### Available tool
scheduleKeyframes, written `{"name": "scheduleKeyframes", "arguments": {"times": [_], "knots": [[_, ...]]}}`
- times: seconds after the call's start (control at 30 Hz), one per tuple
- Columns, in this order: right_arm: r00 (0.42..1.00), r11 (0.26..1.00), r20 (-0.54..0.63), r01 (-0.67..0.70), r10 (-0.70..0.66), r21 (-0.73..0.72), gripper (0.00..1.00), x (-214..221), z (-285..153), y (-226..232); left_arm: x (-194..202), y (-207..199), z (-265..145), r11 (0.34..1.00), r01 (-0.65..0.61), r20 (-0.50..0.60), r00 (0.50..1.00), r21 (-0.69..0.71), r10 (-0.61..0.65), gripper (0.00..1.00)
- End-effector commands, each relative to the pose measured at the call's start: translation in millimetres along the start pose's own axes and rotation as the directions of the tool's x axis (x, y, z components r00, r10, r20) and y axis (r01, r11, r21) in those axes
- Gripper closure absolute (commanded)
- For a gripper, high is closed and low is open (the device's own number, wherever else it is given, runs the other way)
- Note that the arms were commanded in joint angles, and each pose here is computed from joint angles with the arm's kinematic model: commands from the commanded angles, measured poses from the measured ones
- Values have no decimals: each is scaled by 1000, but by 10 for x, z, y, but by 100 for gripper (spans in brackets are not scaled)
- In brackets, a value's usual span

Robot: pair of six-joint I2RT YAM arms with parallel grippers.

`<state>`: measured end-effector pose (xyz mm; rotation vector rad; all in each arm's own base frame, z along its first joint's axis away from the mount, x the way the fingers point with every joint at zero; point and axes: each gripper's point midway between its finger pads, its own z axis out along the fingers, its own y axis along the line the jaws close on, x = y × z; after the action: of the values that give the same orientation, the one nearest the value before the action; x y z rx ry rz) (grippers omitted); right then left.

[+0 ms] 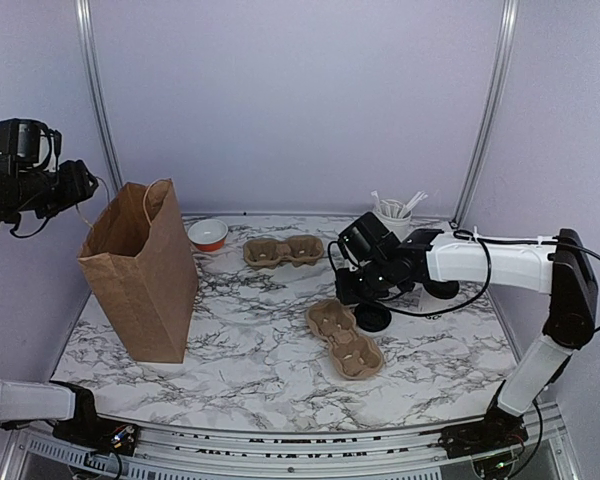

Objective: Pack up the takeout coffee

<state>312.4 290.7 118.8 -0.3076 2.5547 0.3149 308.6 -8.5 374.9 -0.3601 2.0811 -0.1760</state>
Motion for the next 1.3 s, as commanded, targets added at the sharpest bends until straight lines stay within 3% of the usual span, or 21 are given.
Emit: {"name": "scheduleKeyframes", "arguments": {"times": [0.0,0.17,0.47,0.9,1.07,1.27], "knots": [[998,999,56,24,-22,-38,74,-225,-198,98,16,-13,-46,1000,-24,-20,1000,11,24,40],[997,998,64,42,-39,-48,73,-274,-235,129,95,-76,57,998,-42,-71,996,43,45,53],[996,997,74,57,-53,-55,72,-289,-281,139,340,-44,238,997,-69,-167,983,35,74,45],[995,996,74,70,-66,-58,71,-257,-286,124,720,44,366,992,-122,-248,962,-18,114,53],[995,995,74,78,-74,-58,71,-252,-299,121,744,10,391,987,-160,-253,956,-30,148,64],[991,993,91,103,-97,-59,70,-272,-380,109,723,-144,412,977,-213,-250,946,3,207,89]]}}
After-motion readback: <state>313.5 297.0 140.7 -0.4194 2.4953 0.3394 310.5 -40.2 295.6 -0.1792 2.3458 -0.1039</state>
